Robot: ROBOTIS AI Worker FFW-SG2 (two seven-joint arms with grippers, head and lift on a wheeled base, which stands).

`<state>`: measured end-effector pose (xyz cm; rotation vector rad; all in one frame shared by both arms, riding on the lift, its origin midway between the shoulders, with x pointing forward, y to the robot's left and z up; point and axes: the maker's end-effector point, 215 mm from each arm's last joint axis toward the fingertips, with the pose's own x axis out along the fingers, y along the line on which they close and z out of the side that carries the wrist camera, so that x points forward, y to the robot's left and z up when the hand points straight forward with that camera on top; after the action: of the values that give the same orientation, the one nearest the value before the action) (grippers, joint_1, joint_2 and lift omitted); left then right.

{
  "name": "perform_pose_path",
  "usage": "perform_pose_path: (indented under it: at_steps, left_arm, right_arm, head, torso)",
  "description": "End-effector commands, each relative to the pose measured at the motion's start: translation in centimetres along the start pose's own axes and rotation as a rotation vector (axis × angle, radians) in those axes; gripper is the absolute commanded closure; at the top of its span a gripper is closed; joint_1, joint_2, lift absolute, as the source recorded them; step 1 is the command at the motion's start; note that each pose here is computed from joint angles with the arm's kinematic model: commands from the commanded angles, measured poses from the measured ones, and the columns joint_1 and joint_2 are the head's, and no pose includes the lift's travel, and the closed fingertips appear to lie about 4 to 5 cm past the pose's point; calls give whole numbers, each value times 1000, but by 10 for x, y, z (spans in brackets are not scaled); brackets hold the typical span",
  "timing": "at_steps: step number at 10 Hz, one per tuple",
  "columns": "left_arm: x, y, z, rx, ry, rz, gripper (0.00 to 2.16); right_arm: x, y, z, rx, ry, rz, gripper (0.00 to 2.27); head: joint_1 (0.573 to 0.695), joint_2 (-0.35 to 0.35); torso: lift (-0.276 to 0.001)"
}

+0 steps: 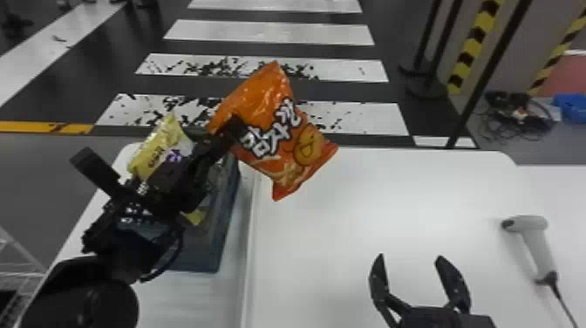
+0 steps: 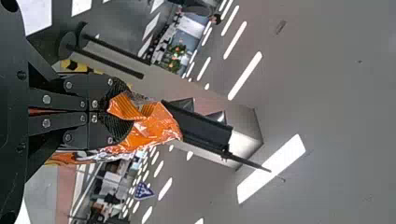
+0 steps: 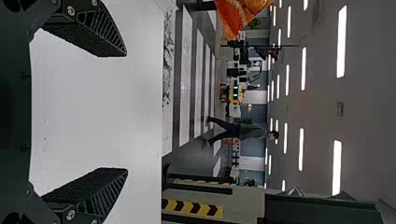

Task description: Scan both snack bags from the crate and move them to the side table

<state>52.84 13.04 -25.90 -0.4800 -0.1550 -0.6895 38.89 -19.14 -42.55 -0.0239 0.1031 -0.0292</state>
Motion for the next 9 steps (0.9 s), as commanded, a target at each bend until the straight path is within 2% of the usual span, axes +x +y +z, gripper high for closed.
perform_pose_path:
  at_steps: [1, 3, 4, 6, 7, 8, 9]
  left_arm:
    - [27, -9, -45, -59, 55, -22, 2138]
    - [47, -16, -103, -89, 160, -31, 2138]
    - [54, -23, -122, -83, 209, -52, 2138]
    - [53, -26, -159, -129, 298, -59, 2138]
    - [49, -27, -181, -176, 346, -54, 2138]
    - [45, -32, -197, -254, 374, -63, 2138]
    - [42, -40, -213, -307, 416, -70, 2138]
  right_arm:
    - [-1, -2, 1, -1, -2, -3, 117]
    - [-3, -4, 5, 0, -6, -6, 117]
    - [-2, -6, 7, 1, -11, -9, 117]
    - [-3, -6, 9, 1, -14, -10, 117]
    - [-2, -5, 11, 4, -16, -9, 117]
    - [-2, -5, 12, 4, -19, -9, 117]
    - [-2, -4, 12, 5, -19, -8, 117]
  head:
    - [695, -53]
    - [695, -126]
    - [695, -156]
    - [695, -203]
    - [695, -211]
    - [695, -223]
    - [695, -236]
  torso:
    - [-99]
    - [-99]
    - [-99]
    - [-99]
    - [-99]
    - [-99]
    - [-99]
